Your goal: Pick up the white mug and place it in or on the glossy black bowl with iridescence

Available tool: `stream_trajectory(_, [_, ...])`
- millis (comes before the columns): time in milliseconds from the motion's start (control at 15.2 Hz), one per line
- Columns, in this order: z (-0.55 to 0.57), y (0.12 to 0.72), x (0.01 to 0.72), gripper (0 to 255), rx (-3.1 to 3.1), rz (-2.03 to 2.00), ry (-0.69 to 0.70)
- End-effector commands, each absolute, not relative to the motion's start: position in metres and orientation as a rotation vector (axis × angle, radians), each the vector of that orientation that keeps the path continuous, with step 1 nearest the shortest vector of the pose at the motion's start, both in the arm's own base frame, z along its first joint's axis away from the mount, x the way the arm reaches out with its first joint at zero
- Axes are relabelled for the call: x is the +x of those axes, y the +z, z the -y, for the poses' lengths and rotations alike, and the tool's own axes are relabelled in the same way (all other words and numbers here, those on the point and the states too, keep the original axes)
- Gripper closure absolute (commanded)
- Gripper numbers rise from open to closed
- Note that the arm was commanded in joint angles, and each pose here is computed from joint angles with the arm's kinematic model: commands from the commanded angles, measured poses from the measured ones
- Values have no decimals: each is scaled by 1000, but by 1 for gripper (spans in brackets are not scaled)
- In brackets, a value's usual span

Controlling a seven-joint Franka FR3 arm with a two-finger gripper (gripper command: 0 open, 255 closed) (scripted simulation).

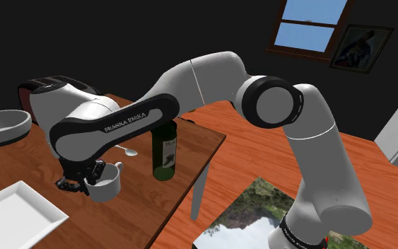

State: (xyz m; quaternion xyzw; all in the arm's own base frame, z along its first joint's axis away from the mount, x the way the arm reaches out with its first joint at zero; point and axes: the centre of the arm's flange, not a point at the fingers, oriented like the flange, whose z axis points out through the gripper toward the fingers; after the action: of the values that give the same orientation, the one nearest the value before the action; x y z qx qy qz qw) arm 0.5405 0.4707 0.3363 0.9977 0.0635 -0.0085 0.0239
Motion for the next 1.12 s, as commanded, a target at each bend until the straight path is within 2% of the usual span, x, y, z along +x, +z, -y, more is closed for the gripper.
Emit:
stream_trajectory(0, [-471, 336, 541, 255, 3087, -196, -27])
stream_trajectory(1056, [-471, 415, 541, 255, 3087, -196, -27])
